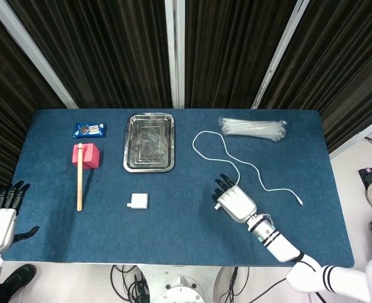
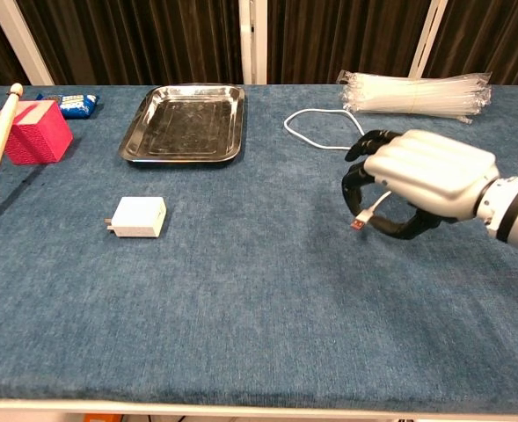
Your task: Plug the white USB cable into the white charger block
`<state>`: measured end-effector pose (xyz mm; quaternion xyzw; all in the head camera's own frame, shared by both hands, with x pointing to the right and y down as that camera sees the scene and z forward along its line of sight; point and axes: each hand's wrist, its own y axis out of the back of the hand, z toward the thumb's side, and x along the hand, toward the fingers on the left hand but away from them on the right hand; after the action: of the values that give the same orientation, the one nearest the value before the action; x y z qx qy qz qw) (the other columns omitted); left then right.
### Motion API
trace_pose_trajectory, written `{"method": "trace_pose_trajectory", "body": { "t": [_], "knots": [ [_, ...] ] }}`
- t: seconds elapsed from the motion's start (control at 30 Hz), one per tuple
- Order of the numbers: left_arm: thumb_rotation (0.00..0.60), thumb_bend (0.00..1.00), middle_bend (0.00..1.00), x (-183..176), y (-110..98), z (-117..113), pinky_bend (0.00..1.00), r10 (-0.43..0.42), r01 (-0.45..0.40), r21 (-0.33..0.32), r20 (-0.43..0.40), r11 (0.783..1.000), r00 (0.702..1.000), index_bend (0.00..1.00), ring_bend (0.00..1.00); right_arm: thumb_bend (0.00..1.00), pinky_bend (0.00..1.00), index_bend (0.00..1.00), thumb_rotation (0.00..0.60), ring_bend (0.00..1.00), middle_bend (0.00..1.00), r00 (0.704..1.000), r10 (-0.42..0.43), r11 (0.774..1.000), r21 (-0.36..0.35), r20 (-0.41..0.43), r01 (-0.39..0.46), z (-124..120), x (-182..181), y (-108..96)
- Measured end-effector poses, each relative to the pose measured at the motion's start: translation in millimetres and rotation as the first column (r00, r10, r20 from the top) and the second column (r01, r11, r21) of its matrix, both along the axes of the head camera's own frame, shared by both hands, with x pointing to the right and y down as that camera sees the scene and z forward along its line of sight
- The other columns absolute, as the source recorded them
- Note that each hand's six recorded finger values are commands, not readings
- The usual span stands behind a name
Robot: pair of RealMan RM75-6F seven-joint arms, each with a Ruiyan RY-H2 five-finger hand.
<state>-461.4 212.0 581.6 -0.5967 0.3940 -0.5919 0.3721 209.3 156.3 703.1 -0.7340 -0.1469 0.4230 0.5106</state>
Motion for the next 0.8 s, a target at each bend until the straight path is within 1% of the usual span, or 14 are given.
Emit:
{"method": "trace_pose_trajectory", "body": {
  "t": [0.2, 0.37, 0.53, 0.67, 0.77, 0.8],
  "knots": [
    [0.6, 0.1, 0.03, 5.9, -2.8, -0.2, 0.0, 0.023, -0.023, -0.002, 0.0, 1.0, 1.0, 0.07, 0.0, 0.4, 0.1, 0.52, 0.6, 0.23, 0.49, 1.0, 0.027, 1.0, 0.001, 0.014, -0.027, -8.3, 6.2, -3.7],
    [0.6, 0.1, 0.03, 11.2, -6.9, -2.5, 0.0, 0.043, -0.043, 0.003, 0.004, 0.999, 0.999, 0.07, 0.0, 0.41, 0.1, 0.52, 0.6, 0.23, 0.49, 0.999, 0.038, 0.999, -0.001, 0.019, -0.038, -10.7, 9.7, -3.2],
    [0.6, 0.1, 0.03, 21.4, -15.4, -1.0, 0.0, 0.083, -0.083, -0.005, 0.0, 0.997, 0.997, 0.07, 0.0, 0.41, 0.11, 0.52, 0.6, 0.24, 0.49, 0.998, 0.05, 0.999, 0.003, 0.03, -0.05, -14.4, 11.9, -4.2],
    [0.6, 0.1, 0.03, 38.6, -27.4, 4.0, 0.0, 0.146, -0.146, -0.024, -0.029, 0.989, 0.989, 0.07, 0.0, 0.41, 0.11, 0.52, 0.6, 0.24, 0.49, 0.998, 0.058, 0.998, 0.019, 0.04, -0.059, -21.6, 15.0, -8.9],
    [0.6, 0.1, 0.1, 60.0, -41.5, 10.8, 0.0, 0.219, -0.222, -0.047, -0.063, 0.974, 0.974, 0.09, 0.0, 0.41, 0.11, 0.52, 0.6, 0.24, 0.49, 0.996, 0.067, 0.996, 0.051, 0.051, -0.07, -32.9, 18.4, -17.7],
    [0.6, 0.1, 0.12, 71.0, -48.0, 14.3, 0.0, 0.252, -0.257, -0.057, -0.08, 0.965, 0.964, 0.11, 0.01, 0.41, 0.11, 0.52, 0.6, 0.24, 0.49, 0.996, 0.073, 0.995, 0.067, 0.056, -0.076, -38.9, 20.0, -22.4]
  ]
}}
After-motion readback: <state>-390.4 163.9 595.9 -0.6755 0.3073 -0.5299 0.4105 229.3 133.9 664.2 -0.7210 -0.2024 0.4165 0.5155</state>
